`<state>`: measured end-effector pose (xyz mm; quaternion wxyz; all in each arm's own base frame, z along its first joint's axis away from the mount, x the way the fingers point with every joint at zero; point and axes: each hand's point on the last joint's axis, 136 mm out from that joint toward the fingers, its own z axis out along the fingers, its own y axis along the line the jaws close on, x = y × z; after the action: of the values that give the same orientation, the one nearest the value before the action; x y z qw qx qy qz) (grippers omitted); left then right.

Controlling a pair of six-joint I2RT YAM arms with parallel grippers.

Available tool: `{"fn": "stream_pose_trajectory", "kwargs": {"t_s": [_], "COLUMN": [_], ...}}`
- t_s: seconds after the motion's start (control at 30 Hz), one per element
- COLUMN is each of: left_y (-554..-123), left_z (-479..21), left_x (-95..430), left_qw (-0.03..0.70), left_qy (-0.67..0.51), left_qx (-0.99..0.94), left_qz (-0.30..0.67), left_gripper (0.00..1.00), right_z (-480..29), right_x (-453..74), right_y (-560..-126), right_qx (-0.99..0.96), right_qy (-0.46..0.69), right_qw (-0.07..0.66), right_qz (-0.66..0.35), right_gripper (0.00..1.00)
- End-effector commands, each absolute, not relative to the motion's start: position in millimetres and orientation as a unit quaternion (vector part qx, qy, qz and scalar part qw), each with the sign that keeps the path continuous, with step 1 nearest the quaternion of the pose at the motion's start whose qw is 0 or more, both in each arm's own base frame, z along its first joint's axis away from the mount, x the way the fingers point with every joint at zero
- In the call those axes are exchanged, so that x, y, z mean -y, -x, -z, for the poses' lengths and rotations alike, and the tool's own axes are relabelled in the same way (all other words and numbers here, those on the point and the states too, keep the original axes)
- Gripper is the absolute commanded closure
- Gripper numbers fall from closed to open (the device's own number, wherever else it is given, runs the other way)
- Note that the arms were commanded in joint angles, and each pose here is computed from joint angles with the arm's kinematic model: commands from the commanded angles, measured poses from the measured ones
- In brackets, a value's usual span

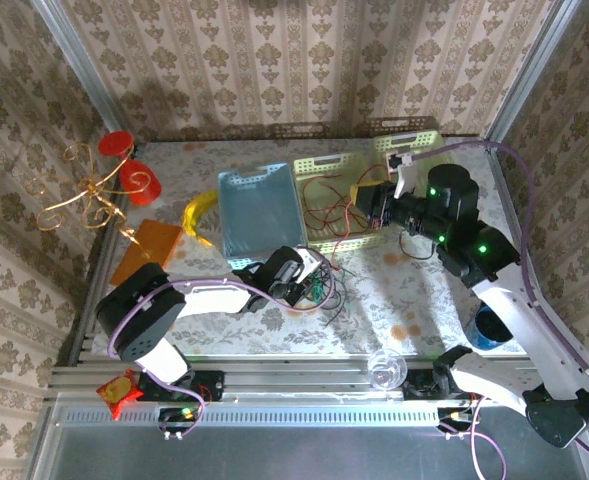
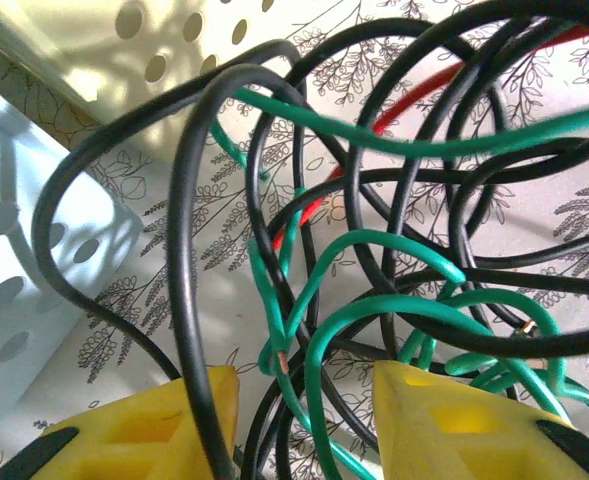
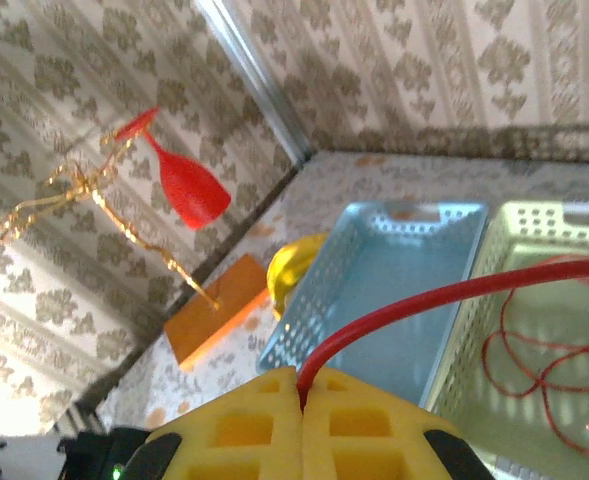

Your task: Untangle the cables

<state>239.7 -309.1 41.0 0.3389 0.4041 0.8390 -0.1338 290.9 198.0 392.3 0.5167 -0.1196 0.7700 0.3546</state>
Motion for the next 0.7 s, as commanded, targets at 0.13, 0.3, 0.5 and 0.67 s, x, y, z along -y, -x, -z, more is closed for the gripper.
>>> {"fn": "stream_pose_trajectory", "kwargs": {"t_s": [0.13,0.3,0.5,0.67], "left_y": [-236,-236,-240,-246], "left_z": [-30,-32,-42,-55], "left_x": [294,290,289,290], "left_qw": [0.330,0.333,0.355,0.372], "left_qy": [-0.391,-0.384,-0.370,-0.359], "left_qx": [-0.851,-0.854,-0.851,-0.848], "left_qz": [0.115,0.113,0.114,0.113], "left_gripper": [0.63,0.66,0.61,0.51], "right_z": [-476,-490,-485,-459], "right_x": [-151,-132,-149,-163], "right_y": [-295,-303,-333,-380], "right_qx": [-0.708,-0.693,-0.694,-0.723], "right_qy": [0.084,0.064,0.089,0.112], "right_qw": [0.644,0.682,0.674,0.647], "right_qz": [-0.276,-0.226,-0.235,-0.215], "right_gripper": [1.00,1.00,1.00,1.00]}}
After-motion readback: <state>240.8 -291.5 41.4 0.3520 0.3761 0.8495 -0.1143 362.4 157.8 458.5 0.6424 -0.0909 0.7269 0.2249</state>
